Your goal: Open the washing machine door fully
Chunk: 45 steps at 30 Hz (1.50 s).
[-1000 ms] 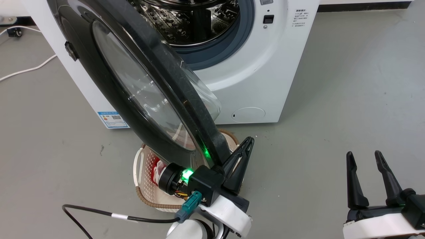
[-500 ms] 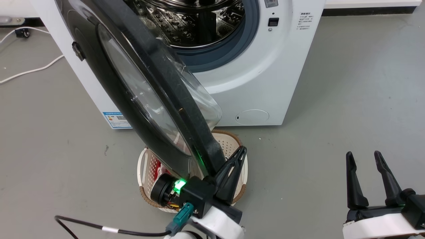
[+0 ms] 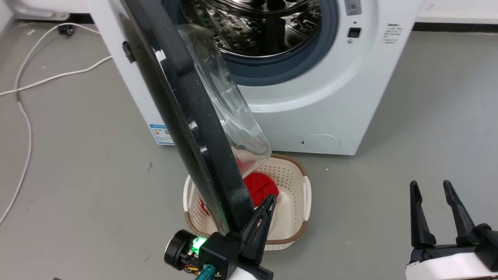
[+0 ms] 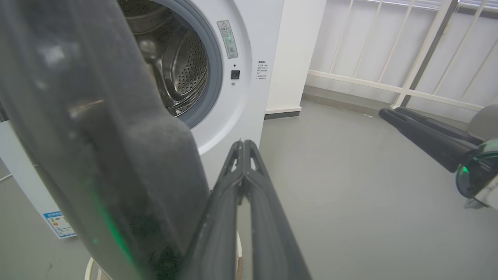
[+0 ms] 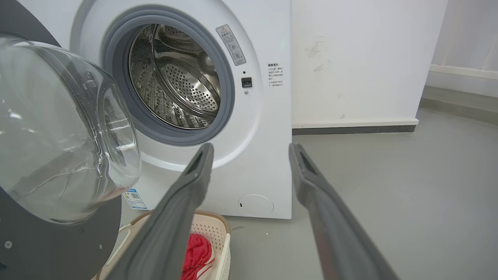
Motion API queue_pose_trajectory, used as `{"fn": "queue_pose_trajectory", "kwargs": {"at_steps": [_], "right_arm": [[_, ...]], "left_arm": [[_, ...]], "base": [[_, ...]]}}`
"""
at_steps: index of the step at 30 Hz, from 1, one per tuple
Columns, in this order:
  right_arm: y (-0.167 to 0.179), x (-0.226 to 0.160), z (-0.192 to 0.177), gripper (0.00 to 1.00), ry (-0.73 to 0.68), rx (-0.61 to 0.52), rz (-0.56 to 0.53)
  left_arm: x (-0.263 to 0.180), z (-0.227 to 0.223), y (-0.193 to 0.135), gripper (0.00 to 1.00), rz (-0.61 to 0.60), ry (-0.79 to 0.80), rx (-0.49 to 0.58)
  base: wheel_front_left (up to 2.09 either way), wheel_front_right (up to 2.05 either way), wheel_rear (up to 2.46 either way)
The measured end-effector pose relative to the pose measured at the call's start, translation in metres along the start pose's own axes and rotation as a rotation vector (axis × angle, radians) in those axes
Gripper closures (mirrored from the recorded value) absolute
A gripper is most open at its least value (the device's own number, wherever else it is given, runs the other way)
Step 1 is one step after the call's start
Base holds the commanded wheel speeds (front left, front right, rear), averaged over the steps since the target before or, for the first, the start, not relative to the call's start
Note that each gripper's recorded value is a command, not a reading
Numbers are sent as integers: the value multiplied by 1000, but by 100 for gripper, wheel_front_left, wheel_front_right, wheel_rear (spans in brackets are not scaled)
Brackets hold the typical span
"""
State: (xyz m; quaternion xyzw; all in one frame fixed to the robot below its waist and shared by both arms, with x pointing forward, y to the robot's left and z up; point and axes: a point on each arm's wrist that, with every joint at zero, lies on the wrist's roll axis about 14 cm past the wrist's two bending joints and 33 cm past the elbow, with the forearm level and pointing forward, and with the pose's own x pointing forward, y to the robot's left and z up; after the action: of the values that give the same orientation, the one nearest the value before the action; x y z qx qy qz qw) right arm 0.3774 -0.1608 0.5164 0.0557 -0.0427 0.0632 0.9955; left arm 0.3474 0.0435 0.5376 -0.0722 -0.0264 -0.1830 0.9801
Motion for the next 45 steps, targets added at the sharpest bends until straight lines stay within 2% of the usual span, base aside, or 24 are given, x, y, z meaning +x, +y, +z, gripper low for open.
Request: {"fn": "queue_pose_trajectory", "kwargs": {"at_steps": [17, 32, 38, 45], "right_arm": [[62, 38, -10, 0, 26, 11, 195], [121, 62, -22, 0, 57, 15, 365], [125, 63, -25, 0, 67, 15, 377], [114, 63, -27, 0, 76, 9, 346]], "left_arm": [[-52, 19, 48, 100, 250, -60, 26], [-103, 23, 116, 100, 578, -80, 57], [-119, 26, 144, 100, 671, -87, 76], [-132, 32, 177, 100, 763, -106, 82]], "base": [[0, 0, 0], [0, 0, 0], [0, 0, 0], [0, 0, 0]]}}
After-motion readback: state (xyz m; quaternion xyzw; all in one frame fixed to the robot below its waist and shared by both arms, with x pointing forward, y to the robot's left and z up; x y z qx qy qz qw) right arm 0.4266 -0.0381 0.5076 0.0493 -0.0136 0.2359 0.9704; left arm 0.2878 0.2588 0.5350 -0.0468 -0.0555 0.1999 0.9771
